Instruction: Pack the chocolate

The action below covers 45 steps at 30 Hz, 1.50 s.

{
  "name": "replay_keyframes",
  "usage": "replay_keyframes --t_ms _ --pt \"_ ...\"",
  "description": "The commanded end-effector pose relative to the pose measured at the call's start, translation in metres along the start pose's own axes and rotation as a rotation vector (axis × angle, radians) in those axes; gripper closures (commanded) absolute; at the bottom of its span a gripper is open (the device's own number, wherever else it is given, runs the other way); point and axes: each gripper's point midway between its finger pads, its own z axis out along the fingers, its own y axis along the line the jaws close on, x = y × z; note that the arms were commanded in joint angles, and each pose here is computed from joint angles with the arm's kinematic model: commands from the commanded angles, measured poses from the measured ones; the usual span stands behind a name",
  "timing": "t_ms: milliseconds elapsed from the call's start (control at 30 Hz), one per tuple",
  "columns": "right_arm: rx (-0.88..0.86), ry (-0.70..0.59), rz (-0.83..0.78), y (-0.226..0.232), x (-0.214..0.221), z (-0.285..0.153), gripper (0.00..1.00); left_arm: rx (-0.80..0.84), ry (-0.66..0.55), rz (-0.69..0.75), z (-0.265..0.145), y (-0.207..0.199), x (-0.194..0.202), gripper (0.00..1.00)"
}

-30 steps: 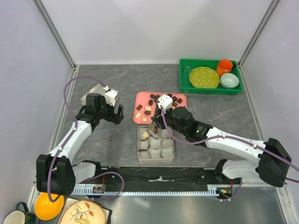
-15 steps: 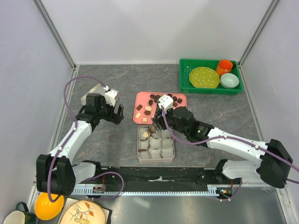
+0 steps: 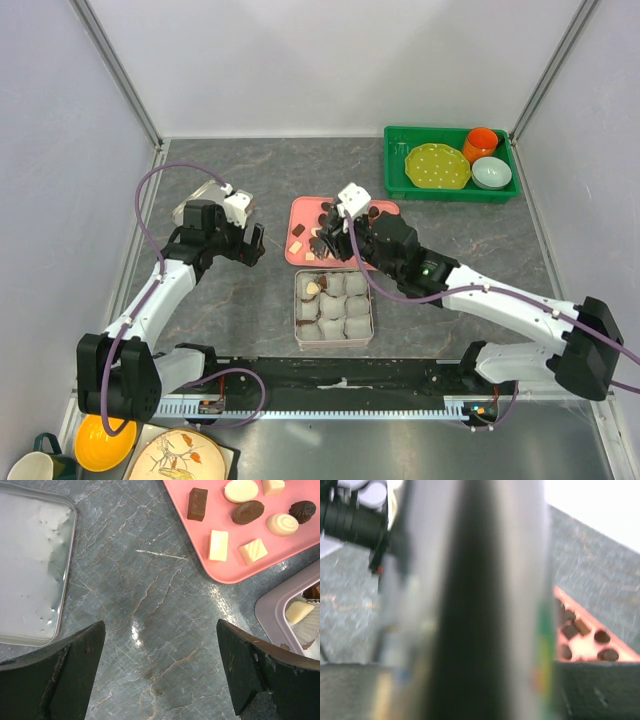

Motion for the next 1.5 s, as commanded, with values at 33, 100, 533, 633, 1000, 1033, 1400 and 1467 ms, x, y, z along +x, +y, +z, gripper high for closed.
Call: replay_keyframes --t_ms 33,100,533,633,1000,1033,1400,1467 --pt "0.049 -0.083 -0.074 -0.004 -0.029 0.041 0.64 -0.012 -0.032 0.032 -0.004 0.004 -0.008 0.01" --pt "0.065 -0.085 -0.083 -0.007 -0.031 0.054 0.66 -0.016 -0.033 0.032 -0.004 0.004 -0.008 0.01" --pt "0.104 -0.061 -0.03 -0.055 -0.004 0.146 0.62 -0.028 -0.022 0.051 -0.002 0.007 -0.004 0.01" --pt "0.104 -0.052 -0.028 -0.058 0.001 0.157 0.57 -0.032 -0.02 0.057 -0.002 0.008 -0.002 0.01" --pt "0.087 -0.009 0.016 -0.061 0.028 0.177 0.47 -0.046 -0.02 0.069 -0.001 0.011 -0.001 0.01" --pt "0.089 -0.006 0.017 -0.062 0.029 0.177 0.46 -0.046 -0.02 0.069 -0.001 0.011 -0.001 0.01" --pt "0.088 0.038 0.026 -0.072 0.052 0.185 0.45 -0.052 -0.019 0.069 -0.003 0.011 -0.001 0.01" --pt "0.084 0.037 0.026 -0.072 0.053 0.187 0.45 -0.052 -0.019 0.068 -0.002 0.012 -0.001 0.01"
